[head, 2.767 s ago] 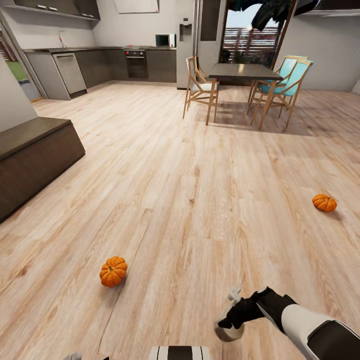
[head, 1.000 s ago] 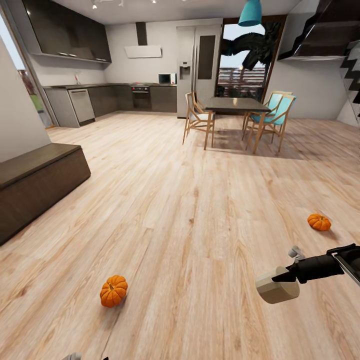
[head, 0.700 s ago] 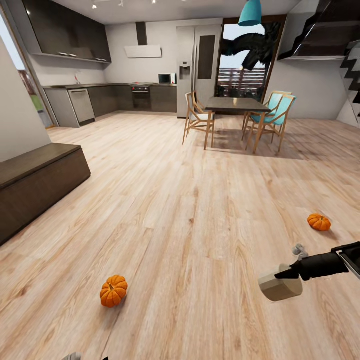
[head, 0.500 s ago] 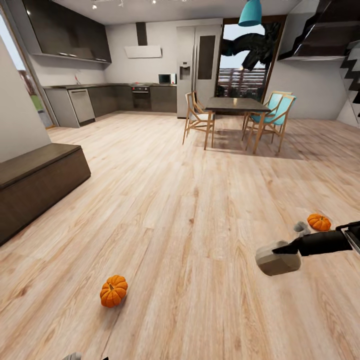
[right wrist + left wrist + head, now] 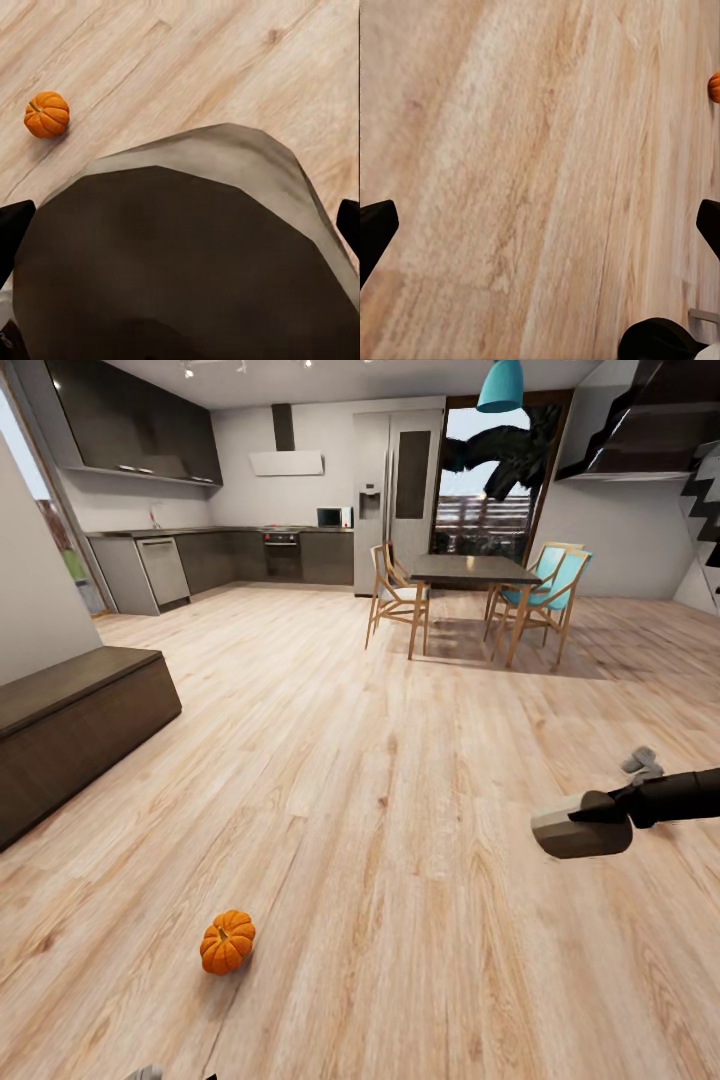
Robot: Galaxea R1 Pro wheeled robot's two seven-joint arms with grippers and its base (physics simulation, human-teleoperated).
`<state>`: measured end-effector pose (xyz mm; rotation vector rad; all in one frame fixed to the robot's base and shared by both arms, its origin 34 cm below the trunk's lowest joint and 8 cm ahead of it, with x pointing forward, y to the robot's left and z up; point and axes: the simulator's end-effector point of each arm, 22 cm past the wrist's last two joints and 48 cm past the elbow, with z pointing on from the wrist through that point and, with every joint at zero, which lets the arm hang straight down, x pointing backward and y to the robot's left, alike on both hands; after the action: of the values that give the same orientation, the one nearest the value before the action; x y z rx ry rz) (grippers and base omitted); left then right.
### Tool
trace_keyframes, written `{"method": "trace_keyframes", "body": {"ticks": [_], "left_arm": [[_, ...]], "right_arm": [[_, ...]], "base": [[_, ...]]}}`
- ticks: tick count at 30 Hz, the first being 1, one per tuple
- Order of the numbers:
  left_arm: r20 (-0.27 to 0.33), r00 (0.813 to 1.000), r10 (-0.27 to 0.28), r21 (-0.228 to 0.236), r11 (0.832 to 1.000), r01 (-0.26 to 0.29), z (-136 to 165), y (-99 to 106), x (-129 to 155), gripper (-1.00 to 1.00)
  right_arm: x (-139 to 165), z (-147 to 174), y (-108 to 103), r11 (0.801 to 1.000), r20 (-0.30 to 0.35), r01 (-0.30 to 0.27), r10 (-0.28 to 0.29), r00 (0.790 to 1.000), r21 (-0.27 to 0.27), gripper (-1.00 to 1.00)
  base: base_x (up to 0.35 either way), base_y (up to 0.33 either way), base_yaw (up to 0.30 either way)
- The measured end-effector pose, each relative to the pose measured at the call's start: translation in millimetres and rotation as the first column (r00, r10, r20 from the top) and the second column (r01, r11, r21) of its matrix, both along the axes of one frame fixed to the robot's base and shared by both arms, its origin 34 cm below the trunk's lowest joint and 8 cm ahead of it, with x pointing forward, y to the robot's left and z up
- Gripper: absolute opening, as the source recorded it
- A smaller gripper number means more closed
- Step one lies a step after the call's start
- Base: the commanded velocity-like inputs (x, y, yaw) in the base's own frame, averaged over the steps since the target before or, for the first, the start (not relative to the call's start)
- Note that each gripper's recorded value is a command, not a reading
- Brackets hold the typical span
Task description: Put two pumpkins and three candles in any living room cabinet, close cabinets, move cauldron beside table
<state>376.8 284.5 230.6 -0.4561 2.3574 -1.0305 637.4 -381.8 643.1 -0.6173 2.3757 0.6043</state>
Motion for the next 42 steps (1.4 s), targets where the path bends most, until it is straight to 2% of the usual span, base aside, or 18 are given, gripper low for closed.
{"method": "trace_keyframes", "body": {"ticks": [5,13,14,15,16,18,21,24,42], "left_arm": [[0.001,1.0,0.0,-0.001,1.0,0.0,1,1,0,1.0],[0.008,1.0,-0.003,-0.004,1.0,0.003,3,6,0,1.0],[0.017,1.0,-0.008,-0.016,1.0,0.008,6,5,0,1.0],[0.047,0.998,-0.028,-0.061,0.998,0.031,19,7,-2,1.0],[0.055,0.998,-0.035,-0.082,0.996,0.039,24,11,-6,1.0],[0.069,0.997,-0.027,-0.114,0.993,0.035,34,22,-11,1.0],[0.099,0.995,0.033,-0.158,0.987,-0.017,49,41,-13,1.0],[0.117,0.99,0.077,-0.184,0.981,-0.055,57,52,-14,1.0],[0.112,0.99,0.088,-0.184,0.981,-0.067,55,54,-16,1.0]], "right_arm": [[4,28,-18,0.999,0.083,0.019,-0.017,0.996,-0.028,-1.0],[4,33,-25,0.999,0.097,0.027,-0.023,0.995,-0.044,-1.0],[5,32,-25,0.999,0.096,0.028,-0.023,0.995,-0.045,-1.0],[5,31,-26,0.998,0.096,0.029,-0.024,0.995,-0.052,-1.0],[5,29,-26,0.998,0.094,0.03,-0.025,0.995,-0.056,-1.0],[6,26,-26,0.997,0.091,0.032,-0.026,0.996,-0.064,-1.0],[7,22,-27,0.996,0.086,0.035,-0.029,0.996,-0.076,-1.0],[7,21,-26,0.996,0.085,0.035,-0.028,0.996,-0.082,-1.0],[9,14,-27,0.996,0.075,0.035,-0.028,0.997,-0.083,-1.0]], "base": [[0.0,0.0,0.0],[0.0,0.0,0.149],[0.0,0.0,0.265],[0.0,0.0,0.269],[0.0,0.0,0.271],[0.0,0.0,0.272],[0.0,0.0,0.274],[0.0,0.0,0.275],[0.0,0.0,0.276]]}}
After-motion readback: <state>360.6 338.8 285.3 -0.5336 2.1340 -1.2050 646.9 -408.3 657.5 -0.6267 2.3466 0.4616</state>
